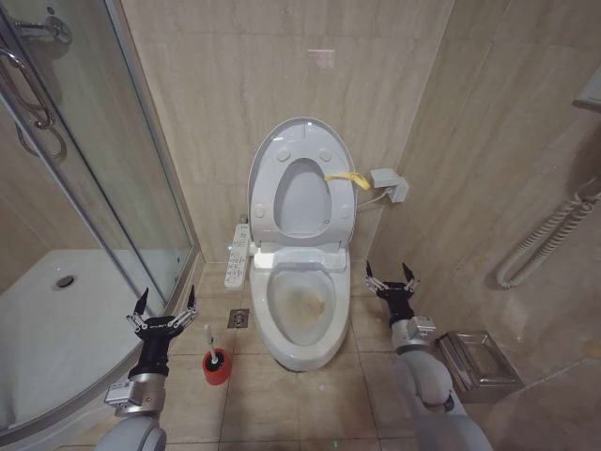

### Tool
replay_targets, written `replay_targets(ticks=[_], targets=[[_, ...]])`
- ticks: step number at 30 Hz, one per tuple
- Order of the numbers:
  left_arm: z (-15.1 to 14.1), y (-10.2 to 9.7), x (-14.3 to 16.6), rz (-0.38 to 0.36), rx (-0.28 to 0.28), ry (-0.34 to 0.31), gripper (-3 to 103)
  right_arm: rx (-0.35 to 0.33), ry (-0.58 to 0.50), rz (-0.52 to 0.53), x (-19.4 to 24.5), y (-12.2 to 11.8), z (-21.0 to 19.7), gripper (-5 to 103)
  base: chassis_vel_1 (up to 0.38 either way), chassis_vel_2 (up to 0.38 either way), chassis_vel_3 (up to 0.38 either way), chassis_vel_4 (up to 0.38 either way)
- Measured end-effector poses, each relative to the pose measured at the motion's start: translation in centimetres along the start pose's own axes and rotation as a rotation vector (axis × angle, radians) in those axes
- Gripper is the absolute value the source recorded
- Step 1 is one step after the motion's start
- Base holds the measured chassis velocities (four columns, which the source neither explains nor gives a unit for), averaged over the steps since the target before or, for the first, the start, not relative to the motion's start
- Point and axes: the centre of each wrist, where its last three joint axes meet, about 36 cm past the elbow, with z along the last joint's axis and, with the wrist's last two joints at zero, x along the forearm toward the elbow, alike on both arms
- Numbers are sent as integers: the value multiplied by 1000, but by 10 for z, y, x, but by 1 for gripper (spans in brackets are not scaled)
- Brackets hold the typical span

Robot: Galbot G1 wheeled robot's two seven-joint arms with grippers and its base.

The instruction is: Open the toilet lid, clean the toilet bowl with a toilet brush, close the toilet lid, and flush.

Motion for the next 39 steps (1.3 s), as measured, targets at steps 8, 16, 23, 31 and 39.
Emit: replay_targets(ticks=[8, 16, 23, 31, 39], targets=[[0, 0, 0, 0, 0, 0, 100, 0, 0, 0, 0, 0, 0, 100, 0, 0, 0, 0], [0, 0, 0, 0, 0, 0, 100, 0, 0, 0, 0, 0, 0, 100, 0, 0, 0, 0], [1, -1, -1, -1, 2, 3, 100, 0, 0, 0, 0, 0, 0, 100, 0, 0, 0, 0], [55, -55, -39, 25, 88, 246, 100, 0, 0, 0, 0, 0, 0, 100, 0, 0, 0, 0], [69, -65, -48, 51, 69, 257, 100, 0, 0, 1, 0, 0, 0, 100, 0, 0, 0, 0]])
